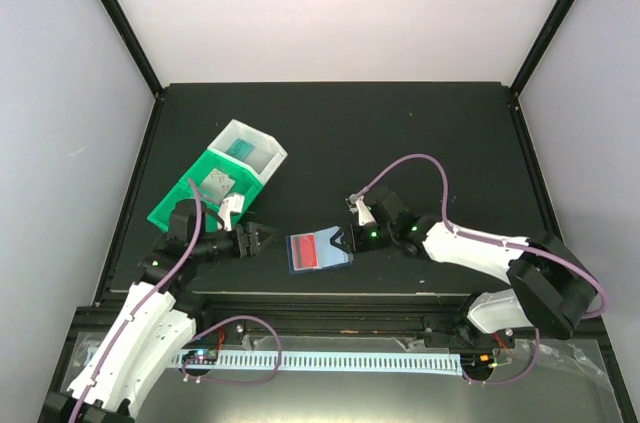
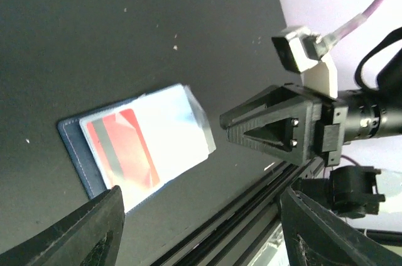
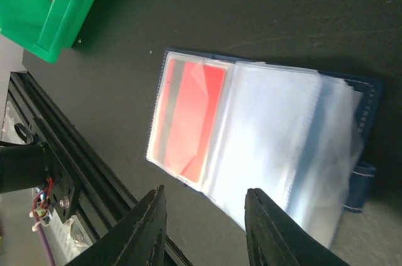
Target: Take the credit cards out of the card holder
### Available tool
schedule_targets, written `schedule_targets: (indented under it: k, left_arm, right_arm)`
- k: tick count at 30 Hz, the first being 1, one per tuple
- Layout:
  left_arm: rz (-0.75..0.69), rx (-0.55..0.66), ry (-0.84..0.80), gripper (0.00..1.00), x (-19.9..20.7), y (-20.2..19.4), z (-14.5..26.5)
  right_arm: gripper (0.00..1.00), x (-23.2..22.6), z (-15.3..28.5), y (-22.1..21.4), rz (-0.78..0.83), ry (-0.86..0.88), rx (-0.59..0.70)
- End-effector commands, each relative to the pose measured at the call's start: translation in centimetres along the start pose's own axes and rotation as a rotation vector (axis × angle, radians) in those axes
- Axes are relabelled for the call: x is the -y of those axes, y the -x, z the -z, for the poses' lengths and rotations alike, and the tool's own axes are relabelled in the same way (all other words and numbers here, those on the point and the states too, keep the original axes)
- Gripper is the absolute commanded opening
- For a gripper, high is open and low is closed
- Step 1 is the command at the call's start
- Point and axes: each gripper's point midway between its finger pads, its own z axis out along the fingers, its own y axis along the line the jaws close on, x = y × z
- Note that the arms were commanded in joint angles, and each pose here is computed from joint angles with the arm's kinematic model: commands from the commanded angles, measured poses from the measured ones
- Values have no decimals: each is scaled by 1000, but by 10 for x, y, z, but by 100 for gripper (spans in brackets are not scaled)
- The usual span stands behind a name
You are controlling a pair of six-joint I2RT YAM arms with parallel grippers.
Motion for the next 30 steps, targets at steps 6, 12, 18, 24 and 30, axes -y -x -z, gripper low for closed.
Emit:
schedule_targets:
  k: [6, 12, 18, 24, 30]
  left_arm:
    - [77, -17, 37, 71, -24, -11, -38]
    - [144, -71, 15, 73, -40, -31, -62]
    - [188, -73, -38, 77, -35, -31, -73]
    - [229, -48, -64, 78, -39, -30, -80]
    - [261, -30, -62, 78, -48, -32, -85]
  right_arm:
    - [31, -16, -18, 14, 30, 47, 17]
    - [27, 12, -29, 6, 65, -61, -8]
    - [27, 37, -37, -7, 84, -148, -47]
    - [26, 44, -43, -35, 26, -89, -95]
    - [26, 45, -42, -44, 7, -66, -102]
